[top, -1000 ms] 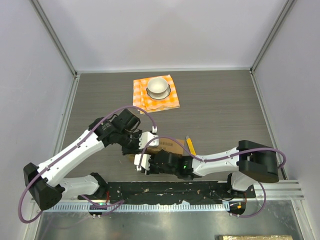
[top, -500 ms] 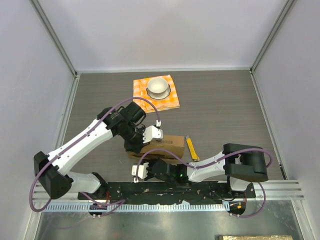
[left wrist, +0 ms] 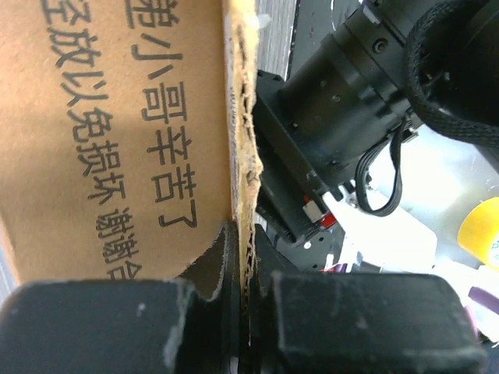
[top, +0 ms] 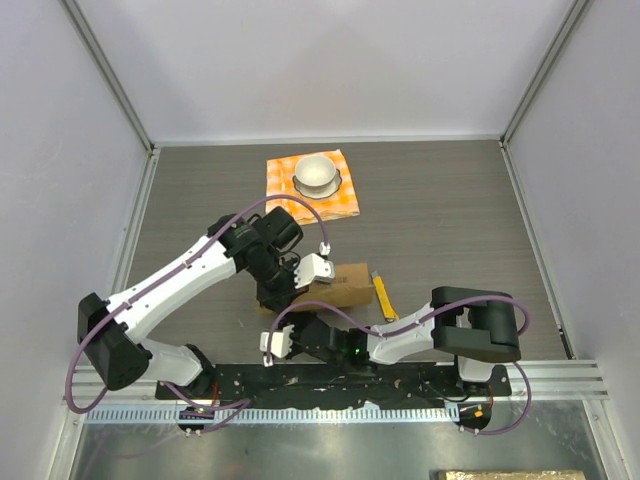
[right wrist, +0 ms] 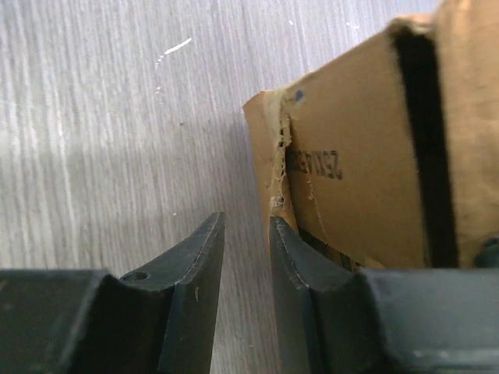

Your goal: Unpack the express box

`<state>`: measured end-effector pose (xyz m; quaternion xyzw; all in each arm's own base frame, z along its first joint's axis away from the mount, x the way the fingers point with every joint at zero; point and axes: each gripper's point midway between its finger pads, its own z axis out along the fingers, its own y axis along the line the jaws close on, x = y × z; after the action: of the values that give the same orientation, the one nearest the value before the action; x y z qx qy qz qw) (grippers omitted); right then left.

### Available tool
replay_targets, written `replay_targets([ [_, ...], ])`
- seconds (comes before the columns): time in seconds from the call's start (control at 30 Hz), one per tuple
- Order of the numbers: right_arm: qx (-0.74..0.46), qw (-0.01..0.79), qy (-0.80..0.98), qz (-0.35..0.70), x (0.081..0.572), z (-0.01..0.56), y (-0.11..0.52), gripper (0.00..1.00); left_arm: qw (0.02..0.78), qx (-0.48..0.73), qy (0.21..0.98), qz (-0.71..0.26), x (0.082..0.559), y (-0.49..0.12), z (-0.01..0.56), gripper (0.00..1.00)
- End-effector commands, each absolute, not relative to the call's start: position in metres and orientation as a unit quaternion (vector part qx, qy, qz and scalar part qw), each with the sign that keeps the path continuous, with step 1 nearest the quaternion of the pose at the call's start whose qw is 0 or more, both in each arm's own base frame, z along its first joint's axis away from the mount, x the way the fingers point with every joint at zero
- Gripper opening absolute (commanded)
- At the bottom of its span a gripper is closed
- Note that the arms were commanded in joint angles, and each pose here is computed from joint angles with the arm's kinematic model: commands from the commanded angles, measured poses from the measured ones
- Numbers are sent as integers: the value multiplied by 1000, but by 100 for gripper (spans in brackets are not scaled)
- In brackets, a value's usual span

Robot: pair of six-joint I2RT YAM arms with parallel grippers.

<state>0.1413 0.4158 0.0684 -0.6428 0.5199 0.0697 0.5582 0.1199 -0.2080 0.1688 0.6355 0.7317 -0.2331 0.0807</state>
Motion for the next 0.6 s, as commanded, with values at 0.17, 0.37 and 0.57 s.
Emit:
replay_targets([
  [0.17,-587,638,497,33,173,117,415,34,79,605,702,-367,81,-242,195,0],
  [0.37,-581,664,470,27,170,141,411,33,82,610,695,-373,78,-241,197,0],
  [0.57,-613,631,474,50,160,132,411,33,85,614,688,-378,81,-244,202,0],
])
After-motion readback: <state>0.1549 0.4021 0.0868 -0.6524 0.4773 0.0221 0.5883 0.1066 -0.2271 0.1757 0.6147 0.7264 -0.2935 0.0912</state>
